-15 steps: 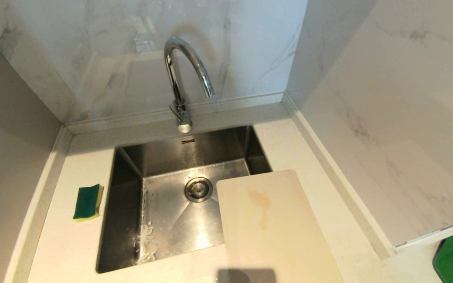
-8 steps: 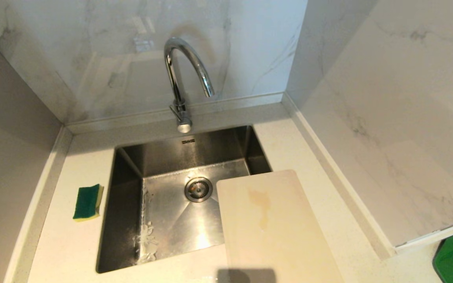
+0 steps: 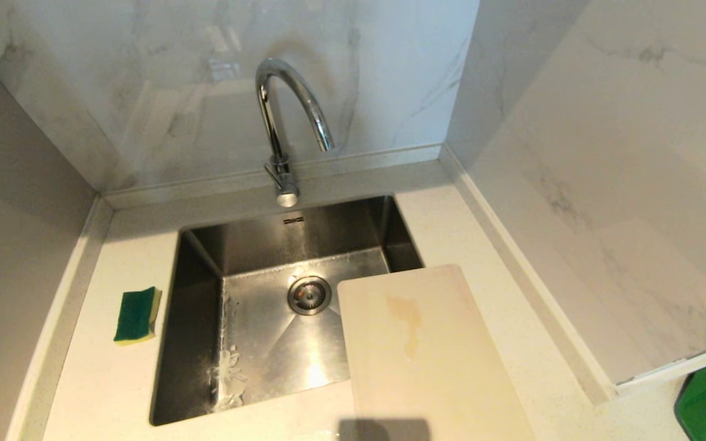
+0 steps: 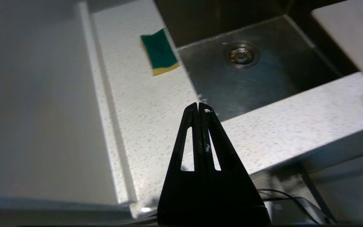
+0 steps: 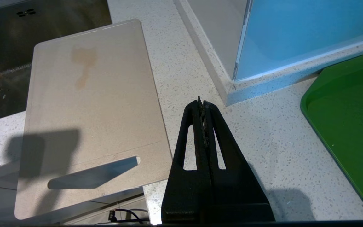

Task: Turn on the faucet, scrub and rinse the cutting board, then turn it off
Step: Turn on the tap

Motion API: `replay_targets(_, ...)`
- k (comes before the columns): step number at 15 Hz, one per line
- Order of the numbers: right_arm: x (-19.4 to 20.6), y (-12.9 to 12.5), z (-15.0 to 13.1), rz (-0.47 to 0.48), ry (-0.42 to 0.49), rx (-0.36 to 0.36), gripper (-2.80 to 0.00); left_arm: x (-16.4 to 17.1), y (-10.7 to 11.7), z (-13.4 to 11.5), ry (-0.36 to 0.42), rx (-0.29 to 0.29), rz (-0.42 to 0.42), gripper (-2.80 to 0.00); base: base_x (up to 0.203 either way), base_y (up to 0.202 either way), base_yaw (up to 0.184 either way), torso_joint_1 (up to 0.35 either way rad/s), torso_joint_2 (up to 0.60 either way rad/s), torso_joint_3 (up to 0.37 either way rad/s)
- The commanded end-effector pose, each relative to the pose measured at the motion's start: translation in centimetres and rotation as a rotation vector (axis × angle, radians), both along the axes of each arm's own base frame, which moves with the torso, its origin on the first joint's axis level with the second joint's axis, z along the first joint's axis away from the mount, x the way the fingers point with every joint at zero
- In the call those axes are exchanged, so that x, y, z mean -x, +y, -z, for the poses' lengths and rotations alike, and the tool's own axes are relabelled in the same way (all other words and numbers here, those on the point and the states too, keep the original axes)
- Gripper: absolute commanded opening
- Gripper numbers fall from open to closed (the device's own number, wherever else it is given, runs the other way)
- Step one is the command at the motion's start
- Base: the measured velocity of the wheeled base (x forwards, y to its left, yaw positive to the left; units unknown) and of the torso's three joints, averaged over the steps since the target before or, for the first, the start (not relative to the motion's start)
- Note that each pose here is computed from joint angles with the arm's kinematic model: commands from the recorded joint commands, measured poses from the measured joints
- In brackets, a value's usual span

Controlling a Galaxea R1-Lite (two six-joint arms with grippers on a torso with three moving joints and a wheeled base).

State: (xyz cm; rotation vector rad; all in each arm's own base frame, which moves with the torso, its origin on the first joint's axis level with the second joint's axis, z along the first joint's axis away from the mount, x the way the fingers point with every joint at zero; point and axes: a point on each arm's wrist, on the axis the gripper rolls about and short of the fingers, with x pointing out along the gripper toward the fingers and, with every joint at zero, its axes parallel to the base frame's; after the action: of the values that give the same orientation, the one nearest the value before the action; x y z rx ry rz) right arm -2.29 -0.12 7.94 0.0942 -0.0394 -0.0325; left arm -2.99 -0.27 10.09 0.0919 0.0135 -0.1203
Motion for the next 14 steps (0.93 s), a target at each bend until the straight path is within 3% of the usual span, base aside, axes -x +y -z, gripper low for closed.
replay_targets(1,0.0,0.0,0.0,-0.001,0.0,0.0,-2.8,-0.5,-0.2,-1.4,0.037,-0.003,0.09,-2.8,0.0,0.0,0.0,0.0,0.0,0.0)
replay_targets(5,0.0,0.0,0.0,-0.001,0.001,0.0,-2.8,-2.5,-0.3,-5.4,0.108,-0.006,0.136,-2.8,0.0,0.0,0.0,0.0,0.0,0.0)
replay_targets(8,0.0,0.0,0.0,0.0,0.001,0.0,-2.8,-6.1,-0.3,-9.3,0.134,-0.005,0.144,-2.8,0.0,0.0,0.0,0.0,0.0,0.0)
replay_targets(11,0.0,0.0,0.0,0.0,0.001,0.0,-2.8,-12.5,-0.3,-12.6,0.145,-0.004,0.152,-2.8,0.0,0.0,0.0,0.0,0.0,0.0)
replay_targets(14,0.0,0.0,0.0,-0.001,0.001,0.0,-2.8,-20.0,-1.2,-14.1,0.144,-0.005,0.2,-2.8,0.0,0.0,0.0,0.0,0.0,0.0)
